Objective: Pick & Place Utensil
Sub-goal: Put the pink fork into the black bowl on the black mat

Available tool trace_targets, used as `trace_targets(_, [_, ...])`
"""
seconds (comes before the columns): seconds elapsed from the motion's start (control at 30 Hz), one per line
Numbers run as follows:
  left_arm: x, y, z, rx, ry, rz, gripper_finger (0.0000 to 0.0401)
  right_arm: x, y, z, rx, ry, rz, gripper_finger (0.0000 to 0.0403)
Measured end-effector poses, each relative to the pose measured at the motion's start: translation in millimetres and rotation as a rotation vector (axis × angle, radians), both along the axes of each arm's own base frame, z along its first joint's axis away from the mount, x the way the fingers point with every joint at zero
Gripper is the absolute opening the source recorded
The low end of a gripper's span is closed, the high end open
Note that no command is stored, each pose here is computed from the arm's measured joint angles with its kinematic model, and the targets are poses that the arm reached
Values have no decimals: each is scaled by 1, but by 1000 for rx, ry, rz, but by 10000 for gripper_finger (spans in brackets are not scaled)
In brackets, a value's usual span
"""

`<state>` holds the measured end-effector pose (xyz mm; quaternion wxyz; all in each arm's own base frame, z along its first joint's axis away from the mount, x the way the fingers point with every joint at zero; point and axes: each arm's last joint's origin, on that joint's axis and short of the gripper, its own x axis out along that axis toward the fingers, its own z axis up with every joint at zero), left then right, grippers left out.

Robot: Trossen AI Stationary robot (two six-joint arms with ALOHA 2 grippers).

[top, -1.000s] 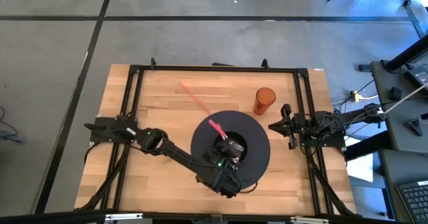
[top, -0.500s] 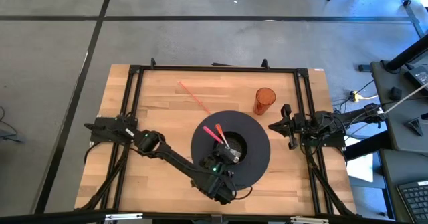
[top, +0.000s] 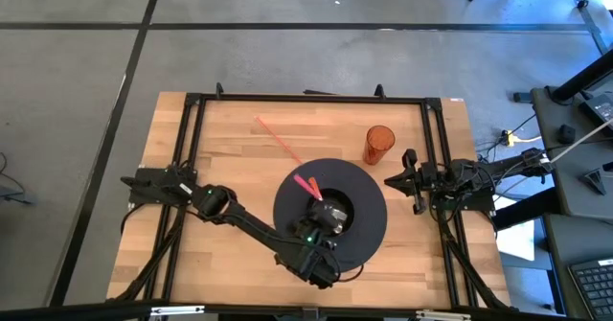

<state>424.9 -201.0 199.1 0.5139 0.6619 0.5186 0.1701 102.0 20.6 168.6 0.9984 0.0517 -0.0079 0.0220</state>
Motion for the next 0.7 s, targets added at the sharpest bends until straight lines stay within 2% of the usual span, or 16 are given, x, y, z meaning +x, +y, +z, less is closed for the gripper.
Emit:
trace_targets(0.1, [3,4,4,149,-5,-36,2,0,0,0,2,0,0,26])
trace_targets(0.23, [10,19,5,210,-6,-15,2,0,0,0,2,0,0,26])
trace_targets(0.33, [14,29,5,198,-10,13,2,0,0,0,2,0,0,26])
trace_targets(0.53, [20,49,7,96,-93,97,2,0,0,0,2,0,6,26])
trace_targets(0.7, [9,46,29,25,-168,105,2,0,0,0,5,0,11,26])
